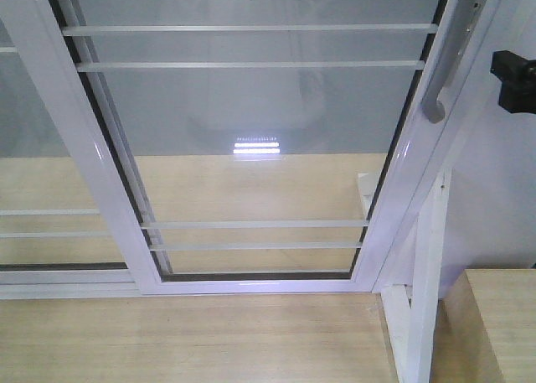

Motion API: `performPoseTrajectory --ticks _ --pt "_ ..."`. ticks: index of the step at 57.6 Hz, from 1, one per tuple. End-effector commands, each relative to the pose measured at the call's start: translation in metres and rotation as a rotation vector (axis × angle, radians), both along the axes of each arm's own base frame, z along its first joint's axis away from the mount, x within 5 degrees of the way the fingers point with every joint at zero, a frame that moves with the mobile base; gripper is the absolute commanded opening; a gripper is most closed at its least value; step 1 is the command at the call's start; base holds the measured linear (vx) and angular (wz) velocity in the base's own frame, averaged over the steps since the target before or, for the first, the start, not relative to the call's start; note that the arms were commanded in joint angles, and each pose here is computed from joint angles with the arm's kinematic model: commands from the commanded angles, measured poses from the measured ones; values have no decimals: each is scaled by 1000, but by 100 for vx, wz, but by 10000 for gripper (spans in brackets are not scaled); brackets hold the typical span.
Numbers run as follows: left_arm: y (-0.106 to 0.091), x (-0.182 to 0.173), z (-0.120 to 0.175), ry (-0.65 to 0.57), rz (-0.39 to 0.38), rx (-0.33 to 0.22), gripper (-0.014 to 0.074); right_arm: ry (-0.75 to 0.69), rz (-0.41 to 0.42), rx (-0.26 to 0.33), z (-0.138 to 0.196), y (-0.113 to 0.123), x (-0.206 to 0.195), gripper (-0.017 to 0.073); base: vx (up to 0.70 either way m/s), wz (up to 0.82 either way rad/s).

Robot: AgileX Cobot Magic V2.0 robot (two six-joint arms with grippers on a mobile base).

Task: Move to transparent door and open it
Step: 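Reach the right gripper to the grey door handle and grasp it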

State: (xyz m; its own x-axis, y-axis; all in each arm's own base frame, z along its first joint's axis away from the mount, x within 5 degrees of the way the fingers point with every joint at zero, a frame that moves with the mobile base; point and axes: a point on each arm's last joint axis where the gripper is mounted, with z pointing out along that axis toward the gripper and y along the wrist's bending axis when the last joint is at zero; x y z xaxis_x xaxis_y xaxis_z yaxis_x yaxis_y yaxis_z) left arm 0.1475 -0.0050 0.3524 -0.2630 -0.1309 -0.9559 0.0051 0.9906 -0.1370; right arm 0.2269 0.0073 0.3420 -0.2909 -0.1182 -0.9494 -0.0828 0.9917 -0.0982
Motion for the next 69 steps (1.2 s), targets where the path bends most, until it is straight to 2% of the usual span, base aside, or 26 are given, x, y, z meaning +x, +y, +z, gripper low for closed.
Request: performPoseTrajectory --ticks 1,25,47,62,69 --pt "0 1 20 -115 7 -14 570 -175 -49 -1 15 -5 21 607 0 0" --pt "0 0 16 -76 5 -13 570 -241 -116 -14 -30 -10 90 526 0 0" --pt "0 0 14 -63 4 -11 570 -272 -79 34 -18 -6 149 493 0 0" --pt "0 0 14 -61 4 -11 570 -265 -81 40 -29 -5 180 489 0 0" --pt "0 0 14 -61 4 -11 570 -256 -82 43 -35 -5 188 422 0 0"
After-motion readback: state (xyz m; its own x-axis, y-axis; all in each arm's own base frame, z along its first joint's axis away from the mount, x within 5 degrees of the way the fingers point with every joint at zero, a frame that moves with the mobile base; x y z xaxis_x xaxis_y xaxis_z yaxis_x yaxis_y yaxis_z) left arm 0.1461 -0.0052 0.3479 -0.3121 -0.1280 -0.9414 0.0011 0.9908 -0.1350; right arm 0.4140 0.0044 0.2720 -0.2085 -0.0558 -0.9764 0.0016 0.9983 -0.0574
